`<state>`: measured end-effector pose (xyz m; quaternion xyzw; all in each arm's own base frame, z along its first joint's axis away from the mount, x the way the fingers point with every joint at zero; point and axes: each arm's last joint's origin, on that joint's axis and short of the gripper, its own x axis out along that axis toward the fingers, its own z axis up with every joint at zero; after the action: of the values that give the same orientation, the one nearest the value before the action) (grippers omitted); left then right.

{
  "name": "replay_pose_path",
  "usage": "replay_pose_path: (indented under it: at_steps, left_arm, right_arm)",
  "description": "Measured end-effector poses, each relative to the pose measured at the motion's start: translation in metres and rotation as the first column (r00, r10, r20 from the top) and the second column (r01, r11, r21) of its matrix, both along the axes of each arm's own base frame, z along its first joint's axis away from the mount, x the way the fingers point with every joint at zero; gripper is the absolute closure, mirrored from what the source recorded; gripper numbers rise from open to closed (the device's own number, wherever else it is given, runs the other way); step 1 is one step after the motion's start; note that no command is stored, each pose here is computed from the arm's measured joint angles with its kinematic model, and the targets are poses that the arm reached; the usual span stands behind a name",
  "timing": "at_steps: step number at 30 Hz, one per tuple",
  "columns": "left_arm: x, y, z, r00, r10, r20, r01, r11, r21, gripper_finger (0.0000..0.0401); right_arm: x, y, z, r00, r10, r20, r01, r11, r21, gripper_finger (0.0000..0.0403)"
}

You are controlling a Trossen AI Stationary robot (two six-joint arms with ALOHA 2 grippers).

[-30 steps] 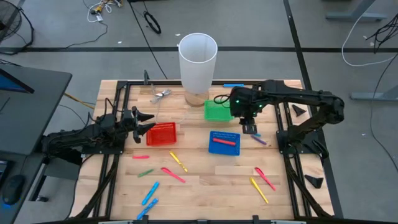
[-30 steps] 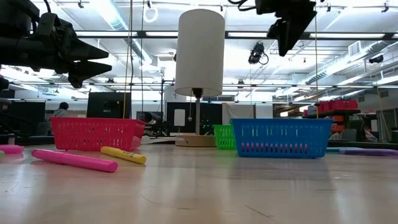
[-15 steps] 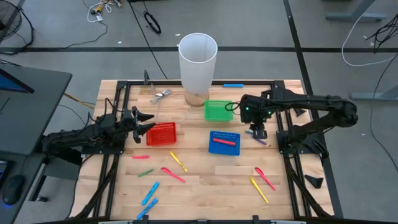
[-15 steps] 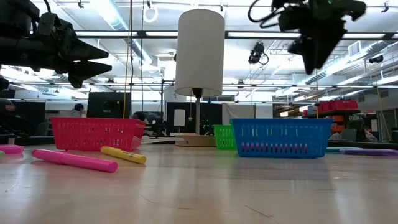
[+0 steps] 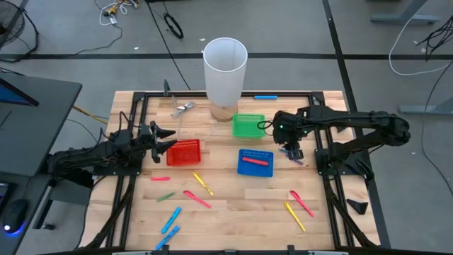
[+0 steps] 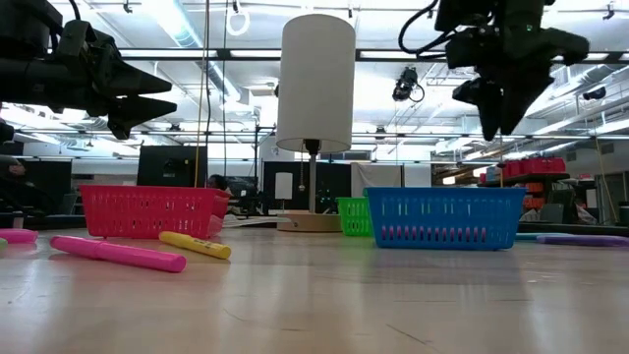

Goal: Pick & Place Markers
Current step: Put the top blue highlighter into the blue bin

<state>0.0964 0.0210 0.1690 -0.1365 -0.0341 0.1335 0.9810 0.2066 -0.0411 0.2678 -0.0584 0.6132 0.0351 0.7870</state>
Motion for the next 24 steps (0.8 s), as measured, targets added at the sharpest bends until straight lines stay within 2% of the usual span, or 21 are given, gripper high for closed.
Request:
replay_pose_path:
  at_steps: [12, 18, 24]
  left_arm:
    - [0.0, 0.0, 0.0, 1.0, 0.0, 0.0, 0.0, 1.0, 0.0, 0.0169]
    - [0.0, 0.0, 0.0, 1.0, 0.0, 0.0, 0.0, 1.0, 0.0, 0.0169]
    - [0.0, 0.0, 0.0, 1.0, 0.0, 0.0, 0.0, 1.0, 0.0, 0.0169]
  right_arm:
    - [0.012, -0.055, -0.018, 0.998, -0.003, -0.058, -0.01, 0.973, -0.229, 0.0248]
    - [0.014, -0.093, -0.027, 0.997, -0.056, -0.057, 0.035, 0.946, -0.321, 0.0248]
    - [0.016, -0.132, -0.029, 0.993, -0.094, -0.077, 0.061, 0.932, -0.357, 0.0248]
